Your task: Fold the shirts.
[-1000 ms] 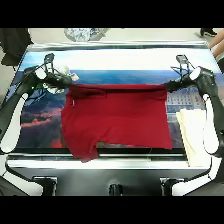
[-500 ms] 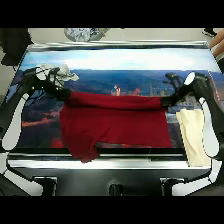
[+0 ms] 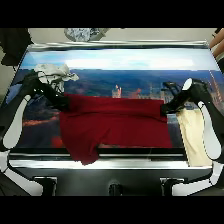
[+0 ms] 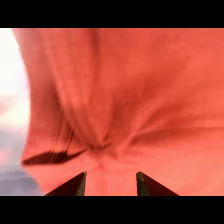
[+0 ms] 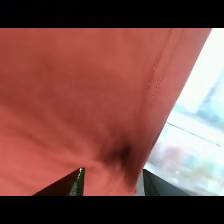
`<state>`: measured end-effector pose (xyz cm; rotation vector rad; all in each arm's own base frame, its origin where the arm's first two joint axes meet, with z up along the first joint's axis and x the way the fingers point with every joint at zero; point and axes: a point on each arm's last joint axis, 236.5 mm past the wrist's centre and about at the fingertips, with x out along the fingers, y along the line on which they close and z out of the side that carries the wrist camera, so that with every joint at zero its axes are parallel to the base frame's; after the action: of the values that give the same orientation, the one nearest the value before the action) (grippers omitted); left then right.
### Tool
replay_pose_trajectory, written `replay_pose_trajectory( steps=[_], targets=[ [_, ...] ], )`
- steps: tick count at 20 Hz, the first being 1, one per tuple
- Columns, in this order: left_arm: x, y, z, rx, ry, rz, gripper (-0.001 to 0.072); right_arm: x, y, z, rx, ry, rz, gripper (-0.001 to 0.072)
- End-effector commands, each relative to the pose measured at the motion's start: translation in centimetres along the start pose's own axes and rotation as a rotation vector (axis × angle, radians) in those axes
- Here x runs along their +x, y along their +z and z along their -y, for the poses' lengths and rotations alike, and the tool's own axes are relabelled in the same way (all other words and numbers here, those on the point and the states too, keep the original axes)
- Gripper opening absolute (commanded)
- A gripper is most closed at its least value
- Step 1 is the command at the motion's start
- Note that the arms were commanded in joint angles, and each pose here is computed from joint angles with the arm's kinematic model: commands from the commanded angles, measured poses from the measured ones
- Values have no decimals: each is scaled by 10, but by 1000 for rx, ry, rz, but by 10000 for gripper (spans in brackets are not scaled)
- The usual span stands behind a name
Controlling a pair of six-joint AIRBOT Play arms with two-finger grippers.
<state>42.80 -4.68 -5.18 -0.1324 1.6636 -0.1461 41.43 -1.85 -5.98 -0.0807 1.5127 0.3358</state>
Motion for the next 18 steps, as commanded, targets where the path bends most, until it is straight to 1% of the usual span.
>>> replay_pose_trajectory(
  steps=[1,2,3,4,5,7,10,11,14,18],
  targets=[
    [-33,-13,-13,-30,-16,12,413,-49,-7,15,15,-6,56,480],
    [-40,-20,-10,-44,-55,8,511,-61,-21,20,44,7,42,480],
    [-41,-31,-3,-56,-109,-5,587,-66,-37,22,69,27,13,481],
    [-37,-46,3,-64,-144,-33,592,-66,-53,19,71,52,-29,509],
    [-24,-69,5,-66,-151,-82,588,-63,-70,12,43,75,-81,517],
    [9,-121,10,-69,-159,-154,584,-52,-91,-2,26,105,-118,518],
    [45,-185,23,-75,-216,-170,582,-36,-109,-12,40,120,-128,516],
    [54,-201,22,-86,-212,-165,582,-34,-114,-15,37,125,-137,516],
    [67,-228,25,-88,-227,-163,581,-34,-120,-16,21,120,-139,516],
    [82,-224,46,-113,-285,-115,574,-28,-132,-15,21,115,-181,516]
  ],
)
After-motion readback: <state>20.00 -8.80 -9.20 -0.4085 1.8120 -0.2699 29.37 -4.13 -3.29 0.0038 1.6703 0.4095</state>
